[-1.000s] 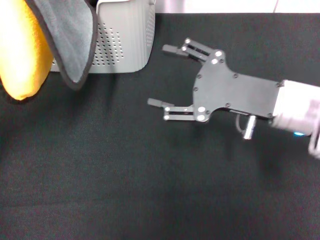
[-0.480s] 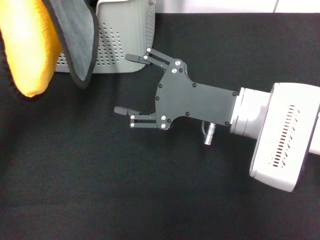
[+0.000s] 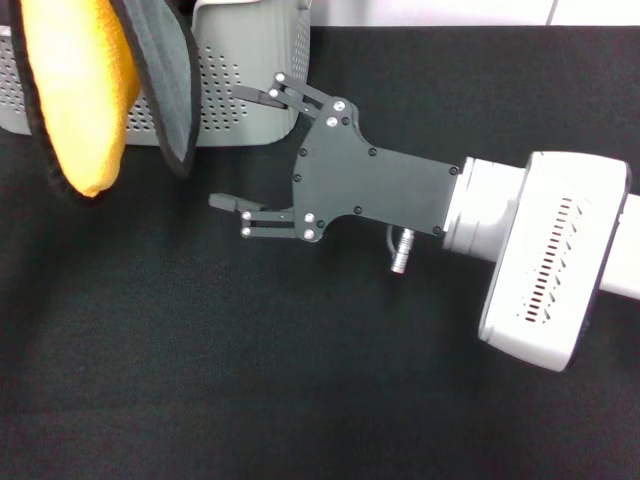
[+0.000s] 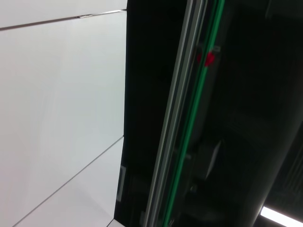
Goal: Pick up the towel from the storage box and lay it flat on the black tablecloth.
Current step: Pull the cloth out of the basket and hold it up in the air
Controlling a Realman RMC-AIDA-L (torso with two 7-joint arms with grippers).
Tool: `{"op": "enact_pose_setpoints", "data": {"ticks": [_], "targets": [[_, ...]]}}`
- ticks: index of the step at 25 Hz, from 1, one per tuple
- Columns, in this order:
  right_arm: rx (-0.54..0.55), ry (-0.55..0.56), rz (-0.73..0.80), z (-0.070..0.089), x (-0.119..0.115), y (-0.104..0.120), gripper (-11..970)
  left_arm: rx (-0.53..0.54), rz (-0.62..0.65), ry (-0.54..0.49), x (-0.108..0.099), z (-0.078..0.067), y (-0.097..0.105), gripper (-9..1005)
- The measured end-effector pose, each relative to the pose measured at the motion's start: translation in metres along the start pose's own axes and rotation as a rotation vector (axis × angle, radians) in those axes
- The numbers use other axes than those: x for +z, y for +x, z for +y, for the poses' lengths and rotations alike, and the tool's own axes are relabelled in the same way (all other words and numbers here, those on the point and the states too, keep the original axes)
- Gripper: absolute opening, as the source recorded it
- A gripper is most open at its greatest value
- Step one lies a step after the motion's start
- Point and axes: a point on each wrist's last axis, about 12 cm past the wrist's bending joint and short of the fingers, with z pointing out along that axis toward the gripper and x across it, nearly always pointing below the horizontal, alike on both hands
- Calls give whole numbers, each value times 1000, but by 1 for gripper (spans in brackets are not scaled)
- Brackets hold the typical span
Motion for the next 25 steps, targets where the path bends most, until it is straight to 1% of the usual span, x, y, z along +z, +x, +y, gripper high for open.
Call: {"op": "enact_pose_setpoints", "data": {"ticks": [6,10,13,20,25], "targets": [[-6,-7,-8,-3,7,-2,859,-34,-20,20,7,5,5,21],[9,5,-13,-11,14,-1,859,-37,-37,25,8,6,6,21],[21,9,-8,-13,15,2,858,-42,-35,35,12,8,7,21],[12,-2,-13,-14,19,1,858,-78,-28,45,23,17,13,20],[3,-9,-18,-13,21,0,858,-89,-22,59,31,21,15,20]]}}
